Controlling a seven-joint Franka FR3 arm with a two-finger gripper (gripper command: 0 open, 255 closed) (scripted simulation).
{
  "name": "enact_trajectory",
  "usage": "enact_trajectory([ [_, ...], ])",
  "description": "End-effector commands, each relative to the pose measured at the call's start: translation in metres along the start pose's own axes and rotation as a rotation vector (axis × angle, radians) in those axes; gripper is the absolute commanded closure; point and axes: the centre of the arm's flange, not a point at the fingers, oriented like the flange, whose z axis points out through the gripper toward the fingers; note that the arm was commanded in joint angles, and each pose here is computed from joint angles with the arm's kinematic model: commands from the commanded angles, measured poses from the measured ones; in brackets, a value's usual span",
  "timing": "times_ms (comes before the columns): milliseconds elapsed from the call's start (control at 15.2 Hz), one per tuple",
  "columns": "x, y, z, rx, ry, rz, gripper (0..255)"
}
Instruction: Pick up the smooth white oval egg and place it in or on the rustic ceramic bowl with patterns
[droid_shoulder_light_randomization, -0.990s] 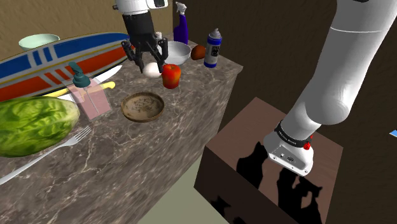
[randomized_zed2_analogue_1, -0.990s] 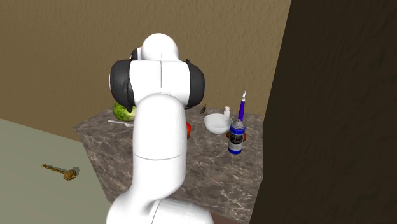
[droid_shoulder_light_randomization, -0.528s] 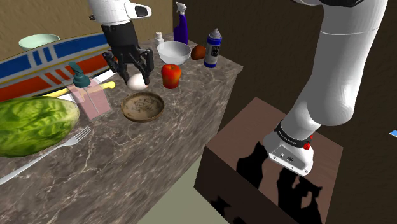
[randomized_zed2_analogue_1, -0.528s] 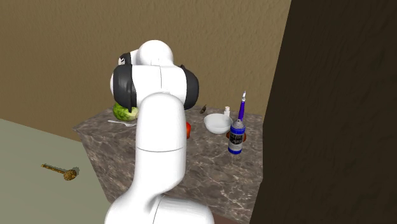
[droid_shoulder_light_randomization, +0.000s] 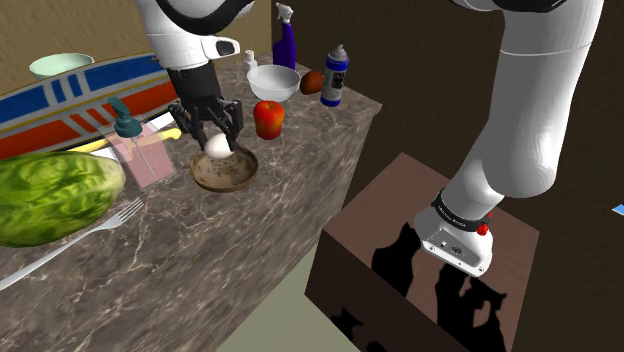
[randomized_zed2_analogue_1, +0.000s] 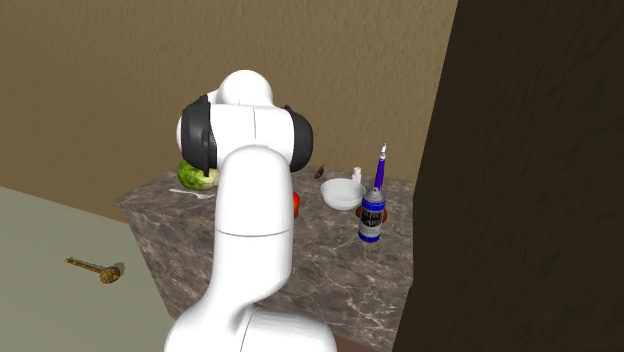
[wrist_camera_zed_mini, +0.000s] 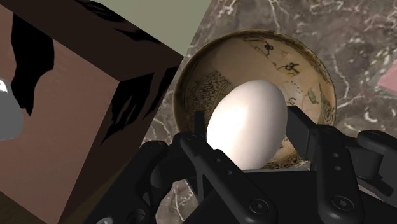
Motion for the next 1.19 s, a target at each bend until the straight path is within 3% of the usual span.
enact_trajectory([
  [0, 0.002, -0.002, 0.009, 0.001, 0.0, 0.0, 255],
  [198, 0.004, -0.006, 0.025, 0.001, 0.0, 0.0, 255],
  [660, 0.004, -0.006, 0.025, 0.001, 0.0, 0.0, 255],
  [726, 0.004, -0.006, 0.025, 0.001, 0.0, 0.0, 0],
  [1056, 0.004, -0.006, 0.025, 0.001, 0.0, 0.0, 0],
  [1122, 0.004, -0.006, 0.012, 0.001, 0.0, 0.0, 0],
])
